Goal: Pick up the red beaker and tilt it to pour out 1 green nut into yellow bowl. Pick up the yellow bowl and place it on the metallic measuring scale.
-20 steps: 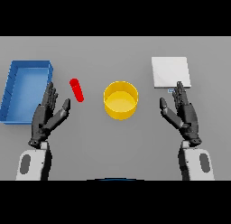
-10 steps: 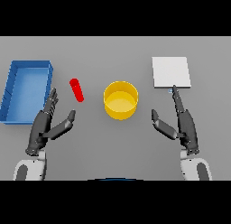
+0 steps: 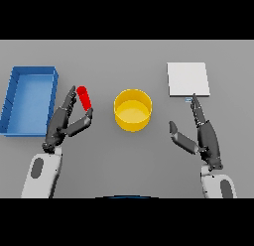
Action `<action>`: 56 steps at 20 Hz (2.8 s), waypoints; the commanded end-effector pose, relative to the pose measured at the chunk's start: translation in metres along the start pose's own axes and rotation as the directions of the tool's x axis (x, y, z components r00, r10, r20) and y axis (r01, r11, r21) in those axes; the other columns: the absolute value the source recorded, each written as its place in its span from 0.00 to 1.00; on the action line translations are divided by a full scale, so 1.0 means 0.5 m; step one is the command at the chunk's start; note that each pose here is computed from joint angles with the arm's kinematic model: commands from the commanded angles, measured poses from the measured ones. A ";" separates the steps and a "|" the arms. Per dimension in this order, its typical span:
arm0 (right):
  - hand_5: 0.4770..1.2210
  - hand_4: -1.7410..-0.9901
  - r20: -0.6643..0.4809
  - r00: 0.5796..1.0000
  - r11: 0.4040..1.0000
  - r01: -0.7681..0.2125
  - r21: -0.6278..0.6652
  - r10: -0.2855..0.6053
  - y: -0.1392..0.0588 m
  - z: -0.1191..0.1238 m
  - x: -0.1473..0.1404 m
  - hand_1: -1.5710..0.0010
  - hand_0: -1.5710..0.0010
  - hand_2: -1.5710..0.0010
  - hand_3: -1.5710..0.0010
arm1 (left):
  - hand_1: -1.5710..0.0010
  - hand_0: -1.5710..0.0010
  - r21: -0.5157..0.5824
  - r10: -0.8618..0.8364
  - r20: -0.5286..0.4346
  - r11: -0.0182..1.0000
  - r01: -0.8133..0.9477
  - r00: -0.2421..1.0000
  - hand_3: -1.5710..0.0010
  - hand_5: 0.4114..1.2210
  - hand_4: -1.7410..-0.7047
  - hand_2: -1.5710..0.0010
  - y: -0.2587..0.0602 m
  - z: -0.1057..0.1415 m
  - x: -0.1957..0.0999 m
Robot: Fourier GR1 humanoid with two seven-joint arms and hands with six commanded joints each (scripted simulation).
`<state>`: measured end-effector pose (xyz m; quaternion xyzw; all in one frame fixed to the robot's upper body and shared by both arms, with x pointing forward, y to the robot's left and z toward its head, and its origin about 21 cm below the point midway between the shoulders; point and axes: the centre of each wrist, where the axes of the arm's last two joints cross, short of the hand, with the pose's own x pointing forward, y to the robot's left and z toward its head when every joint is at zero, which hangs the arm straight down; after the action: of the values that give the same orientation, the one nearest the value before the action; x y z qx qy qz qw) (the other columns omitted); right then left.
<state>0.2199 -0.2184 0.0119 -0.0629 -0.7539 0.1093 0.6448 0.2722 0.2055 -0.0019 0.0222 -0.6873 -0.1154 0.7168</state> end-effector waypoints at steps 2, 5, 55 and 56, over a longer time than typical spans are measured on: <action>0.28 0.55 -0.007 1.000 1.000 0.006 -0.004 -0.006 0.002 0.002 0.005 1.00 1.00 1.00 1.00 | 1.00 1.00 0.013 -0.019 -0.026 1.000 0.019 0.999 1.00 0.40 0.36 1.00 0.005 -0.023 -0.007; 0.28 0.54 -0.016 1.000 1.000 0.008 -0.008 -0.008 -0.001 -0.001 0.005 1.00 1.00 1.00 1.00 | 1.00 1.00 0.008 -0.008 -0.062 1.000 0.008 0.998 1.00 0.38 0.38 1.00 -0.003 -0.051 -0.025; 0.33 0.64 -0.001 0.998 0.998 -0.064 0.003 0.064 0.007 0.002 0.011 1.00 1.00 1.00 1.00 | 0.00 0.00 -0.082 -0.690 0.270 0.678 0.730 0.672 0.00 0.88 0.00 0.00 -0.033 -0.208 0.172; 0.33 0.63 0.003 0.999 0.999 -0.046 0.005 0.046 0.014 0.000 0.011 1.00 1.00 1.00 1.00 | 0.00 0.00 -0.077 -0.749 0.303 0.598 0.798 0.590 0.00 0.90 0.00 0.00 -0.037 -0.212 0.177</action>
<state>0.2190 -0.2101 0.0154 -0.0780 -0.7529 0.1263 0.6412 0.3775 0.1567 0.0756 0.2312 -0.6739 -0.4880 0.5043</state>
